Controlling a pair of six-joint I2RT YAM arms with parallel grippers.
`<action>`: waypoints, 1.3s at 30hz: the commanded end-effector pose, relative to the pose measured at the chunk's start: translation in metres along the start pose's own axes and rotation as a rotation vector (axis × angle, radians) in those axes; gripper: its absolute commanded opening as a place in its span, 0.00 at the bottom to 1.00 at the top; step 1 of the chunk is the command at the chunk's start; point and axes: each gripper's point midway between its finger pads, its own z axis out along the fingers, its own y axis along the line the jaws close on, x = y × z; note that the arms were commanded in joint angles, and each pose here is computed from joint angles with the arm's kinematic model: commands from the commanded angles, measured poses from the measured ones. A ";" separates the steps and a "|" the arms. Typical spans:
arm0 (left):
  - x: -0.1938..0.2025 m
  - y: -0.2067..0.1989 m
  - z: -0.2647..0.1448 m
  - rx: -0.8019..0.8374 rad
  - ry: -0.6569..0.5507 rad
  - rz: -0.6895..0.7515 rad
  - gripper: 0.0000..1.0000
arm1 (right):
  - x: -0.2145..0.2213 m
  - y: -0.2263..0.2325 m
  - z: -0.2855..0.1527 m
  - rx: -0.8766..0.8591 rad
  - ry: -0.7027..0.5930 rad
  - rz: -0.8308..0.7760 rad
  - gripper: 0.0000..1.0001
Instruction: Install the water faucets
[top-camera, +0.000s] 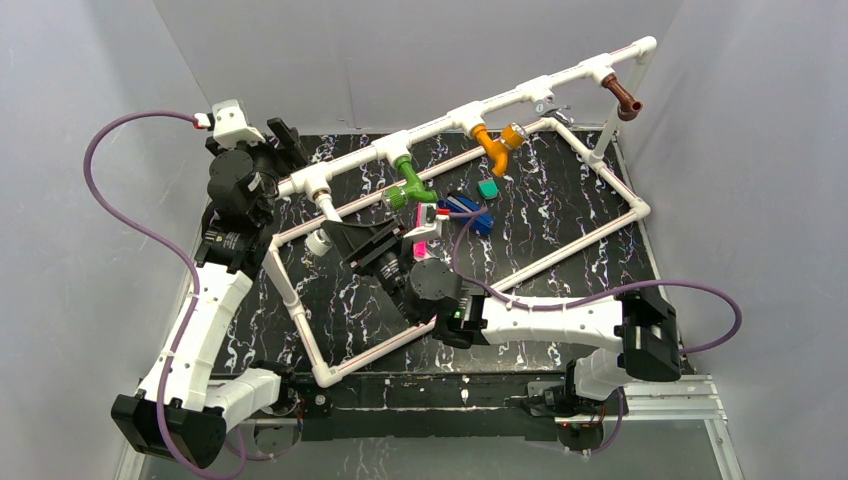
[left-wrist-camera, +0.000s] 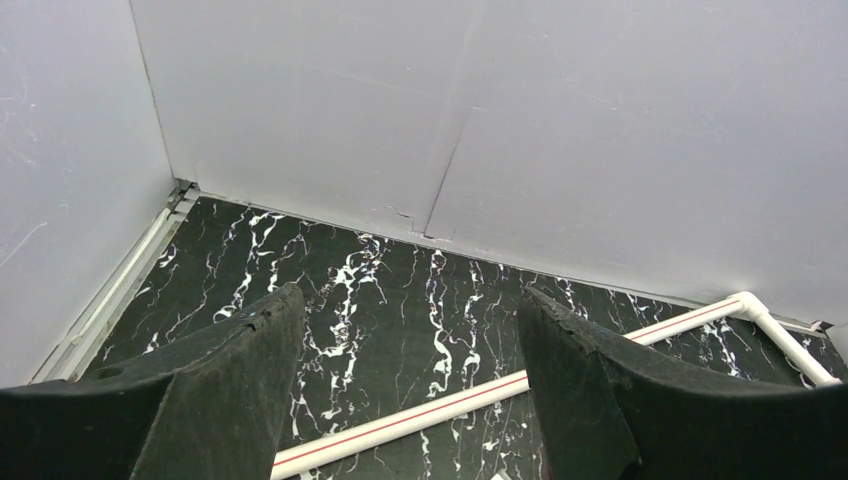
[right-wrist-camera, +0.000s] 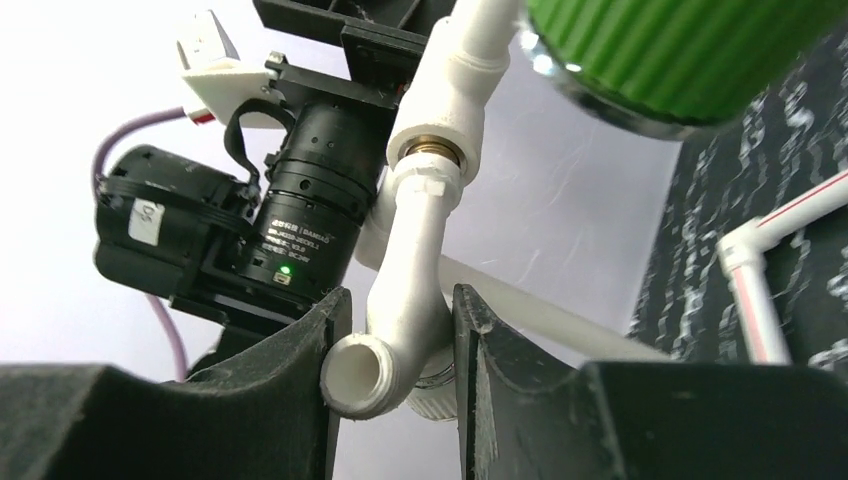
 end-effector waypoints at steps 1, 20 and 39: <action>0.149 0.054 -0.020 -0.156 0.477 0.184 0.75 | -0.023 0.011 0.013 0.029 -0.032 0.448 0.01; 0.150 0.054 -0.019 -0.156 0.479 0.186 0.75 | -0.025 0.006 0.007 0.051 -0.009 0.502 0.40; 0.152 0.054 -0.018 -0.158 0.486 0.189 0.75 | -0.035 0.032 -0.009 -0.115 0.029 0.308 0.87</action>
